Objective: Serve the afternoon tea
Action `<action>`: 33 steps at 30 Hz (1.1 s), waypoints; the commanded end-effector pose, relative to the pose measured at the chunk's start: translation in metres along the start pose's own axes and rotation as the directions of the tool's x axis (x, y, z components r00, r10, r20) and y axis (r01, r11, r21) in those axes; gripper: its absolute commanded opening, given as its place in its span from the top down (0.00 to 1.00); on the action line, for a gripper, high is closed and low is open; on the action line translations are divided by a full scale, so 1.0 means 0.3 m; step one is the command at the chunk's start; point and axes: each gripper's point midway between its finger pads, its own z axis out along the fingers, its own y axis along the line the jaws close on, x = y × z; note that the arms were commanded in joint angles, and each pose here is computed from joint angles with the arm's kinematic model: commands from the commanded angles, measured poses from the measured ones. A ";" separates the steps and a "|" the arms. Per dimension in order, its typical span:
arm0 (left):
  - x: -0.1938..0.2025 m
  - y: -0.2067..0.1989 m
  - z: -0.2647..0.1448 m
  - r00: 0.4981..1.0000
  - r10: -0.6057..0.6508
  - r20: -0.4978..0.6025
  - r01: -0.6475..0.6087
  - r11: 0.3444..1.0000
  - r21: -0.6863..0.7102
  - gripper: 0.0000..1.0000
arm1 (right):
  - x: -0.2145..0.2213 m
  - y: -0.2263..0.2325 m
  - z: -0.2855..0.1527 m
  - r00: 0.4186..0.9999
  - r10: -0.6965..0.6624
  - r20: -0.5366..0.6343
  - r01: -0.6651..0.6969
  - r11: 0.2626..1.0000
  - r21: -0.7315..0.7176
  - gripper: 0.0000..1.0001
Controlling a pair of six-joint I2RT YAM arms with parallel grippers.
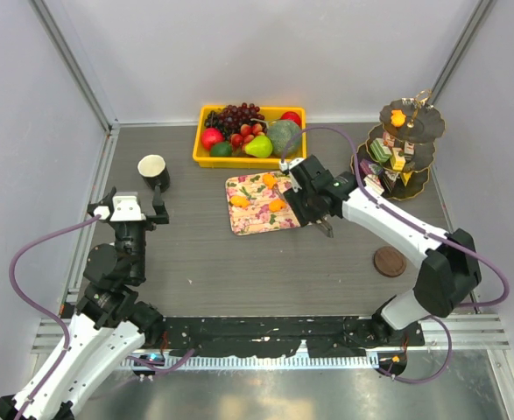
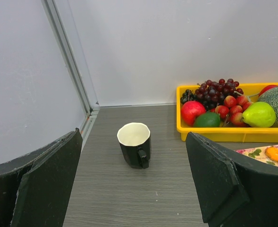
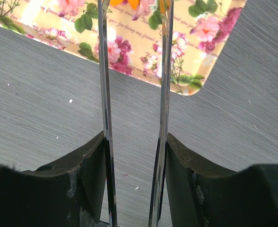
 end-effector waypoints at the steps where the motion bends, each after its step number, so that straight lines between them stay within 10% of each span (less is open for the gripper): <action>1: -0.035 -0.002 0.004 0.999 -0.026 0.032 0.026 1.000 0.004 0.01 | -0.060 0.038 0.046 0.998 -0.028 0.061 0.031 0.998 -0.052 0.47; 33: -0.039 -0.007 0.003 0.999 -0.037 0.032 0.036 0.999 0.014 0.01 | 0.071 0.115 0.042 0.992 -0.102 -0.072 0.087 0.979 -0.181 0.47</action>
